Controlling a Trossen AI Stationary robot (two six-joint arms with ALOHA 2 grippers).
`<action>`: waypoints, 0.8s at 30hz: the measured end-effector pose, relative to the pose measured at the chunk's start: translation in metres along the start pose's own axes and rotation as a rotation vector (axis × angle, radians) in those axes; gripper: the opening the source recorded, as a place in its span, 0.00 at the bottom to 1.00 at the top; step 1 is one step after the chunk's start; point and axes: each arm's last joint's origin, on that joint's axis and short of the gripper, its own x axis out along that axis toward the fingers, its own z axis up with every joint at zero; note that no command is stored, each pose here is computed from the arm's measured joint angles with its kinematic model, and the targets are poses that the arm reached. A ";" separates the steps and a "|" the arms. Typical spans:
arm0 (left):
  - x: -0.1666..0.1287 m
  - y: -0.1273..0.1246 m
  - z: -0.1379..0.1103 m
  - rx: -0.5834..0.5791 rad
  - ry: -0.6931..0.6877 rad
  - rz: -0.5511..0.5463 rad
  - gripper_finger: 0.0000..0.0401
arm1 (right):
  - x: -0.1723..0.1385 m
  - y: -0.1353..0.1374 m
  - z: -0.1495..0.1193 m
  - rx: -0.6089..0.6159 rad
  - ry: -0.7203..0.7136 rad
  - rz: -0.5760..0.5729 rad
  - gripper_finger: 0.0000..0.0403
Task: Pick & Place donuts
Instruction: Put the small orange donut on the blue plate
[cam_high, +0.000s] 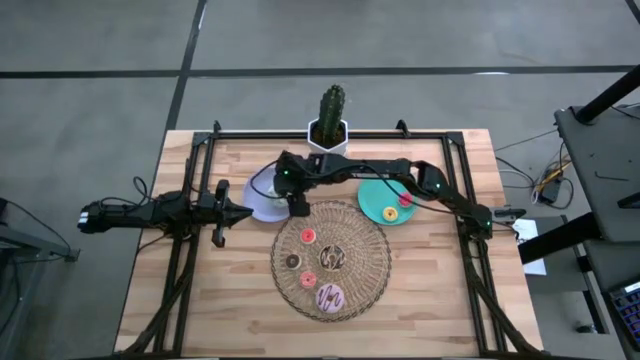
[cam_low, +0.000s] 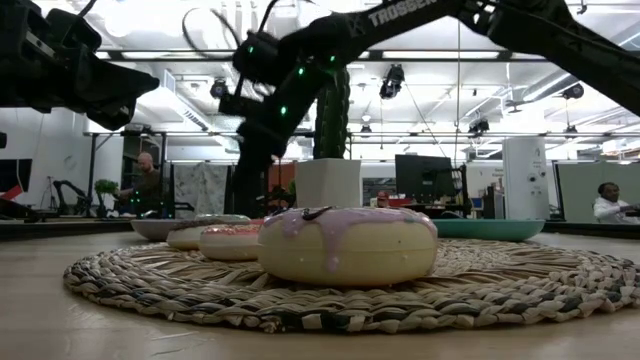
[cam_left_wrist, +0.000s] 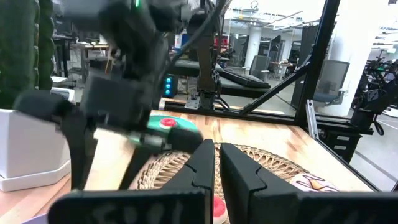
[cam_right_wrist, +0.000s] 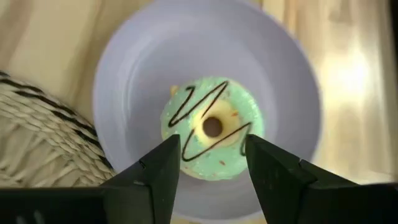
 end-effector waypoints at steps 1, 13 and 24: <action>0.000 0.000 0.000 0.000 0.000 0.000 0.00 | -0.004 -0.001 0.002 0.000 -0.008 -0.003 0.43; 0.000 0.000 0.000 0.000 0.000 0.000 0.00 | -0.044 -0.004 0.019 -0.005 -0.091 -0.030 0.42; 0.000 0.000 0.000 0.000 0.000 0.000 0.00 | -0.059 0.006 0.021 -0.012 -0.054 -0.005 0.37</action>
